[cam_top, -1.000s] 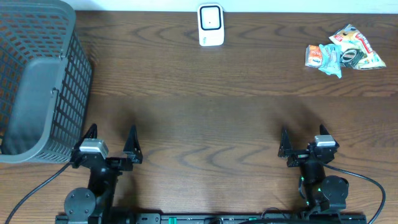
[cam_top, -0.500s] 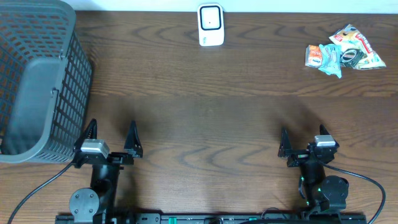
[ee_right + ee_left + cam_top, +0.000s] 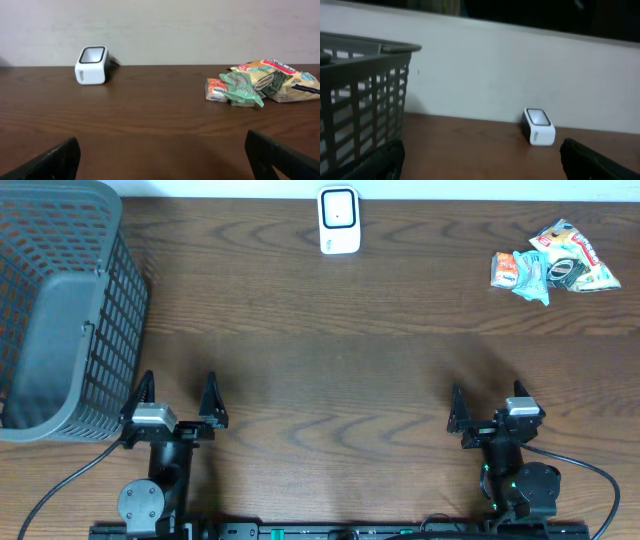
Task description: Scan the item barcode
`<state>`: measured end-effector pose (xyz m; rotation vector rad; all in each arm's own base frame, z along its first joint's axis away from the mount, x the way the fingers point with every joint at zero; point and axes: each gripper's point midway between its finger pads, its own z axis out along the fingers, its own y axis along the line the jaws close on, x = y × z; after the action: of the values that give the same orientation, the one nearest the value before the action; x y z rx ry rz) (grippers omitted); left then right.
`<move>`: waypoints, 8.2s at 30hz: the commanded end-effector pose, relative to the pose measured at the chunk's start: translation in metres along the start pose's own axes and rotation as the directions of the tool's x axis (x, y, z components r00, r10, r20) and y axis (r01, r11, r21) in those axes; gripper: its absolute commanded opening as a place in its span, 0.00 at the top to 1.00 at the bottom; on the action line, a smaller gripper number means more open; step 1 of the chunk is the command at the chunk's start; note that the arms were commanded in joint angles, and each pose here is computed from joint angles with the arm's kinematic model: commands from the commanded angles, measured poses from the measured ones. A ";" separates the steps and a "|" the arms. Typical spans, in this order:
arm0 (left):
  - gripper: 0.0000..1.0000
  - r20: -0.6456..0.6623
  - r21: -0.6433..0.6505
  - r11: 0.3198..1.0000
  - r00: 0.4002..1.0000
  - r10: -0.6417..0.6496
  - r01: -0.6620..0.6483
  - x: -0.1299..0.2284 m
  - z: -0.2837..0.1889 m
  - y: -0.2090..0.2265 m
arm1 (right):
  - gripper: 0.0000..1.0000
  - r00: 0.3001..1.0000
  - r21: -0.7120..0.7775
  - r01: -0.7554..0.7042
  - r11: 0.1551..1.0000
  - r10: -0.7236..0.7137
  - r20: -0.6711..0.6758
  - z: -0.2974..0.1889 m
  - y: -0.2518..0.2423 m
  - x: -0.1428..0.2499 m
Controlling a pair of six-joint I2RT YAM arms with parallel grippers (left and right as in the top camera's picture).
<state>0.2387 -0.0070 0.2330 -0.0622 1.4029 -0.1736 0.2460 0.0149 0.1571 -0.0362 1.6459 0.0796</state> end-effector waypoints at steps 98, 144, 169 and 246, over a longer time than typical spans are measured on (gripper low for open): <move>0.02 -0.317 -0.067 0.991 0.945 0.087 -0.113 0.095 -0.012 0.019 | 0.01 1.000 0.014 -0.010 1.000 0.010 0.001 0.000 -0.003 0.000; 0.02 -0.317 -0.070 0.990 0.943 0.097 -0.125 0.094 -0.012 0.020 | 0.01 1.000 0.014 -0.010 1.000 0.010 0.000 0.000 -0.003 0.000; 0.02 -0.318 -0.070 0.990 0.943 0.097 -0.126 0.095 -0.012 0.020 | 0.01 1.000 0.014 -0.010 1.000 0.010 0.000 0.000 -0.003 0.000; 0.02 -0.317 -0.069 0.989 0.943 0.101 -0.129 0.094 -0.011 0.020 | 0.01 1.000 0.027 -0.010 1.000 0.010 0.001 0.000 -0.005 0.000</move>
<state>0.2450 -0.0035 0.1522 -0.0249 1.6770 -0.0430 0.2462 0.0125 0.1570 -0.0257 1.6463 0.0677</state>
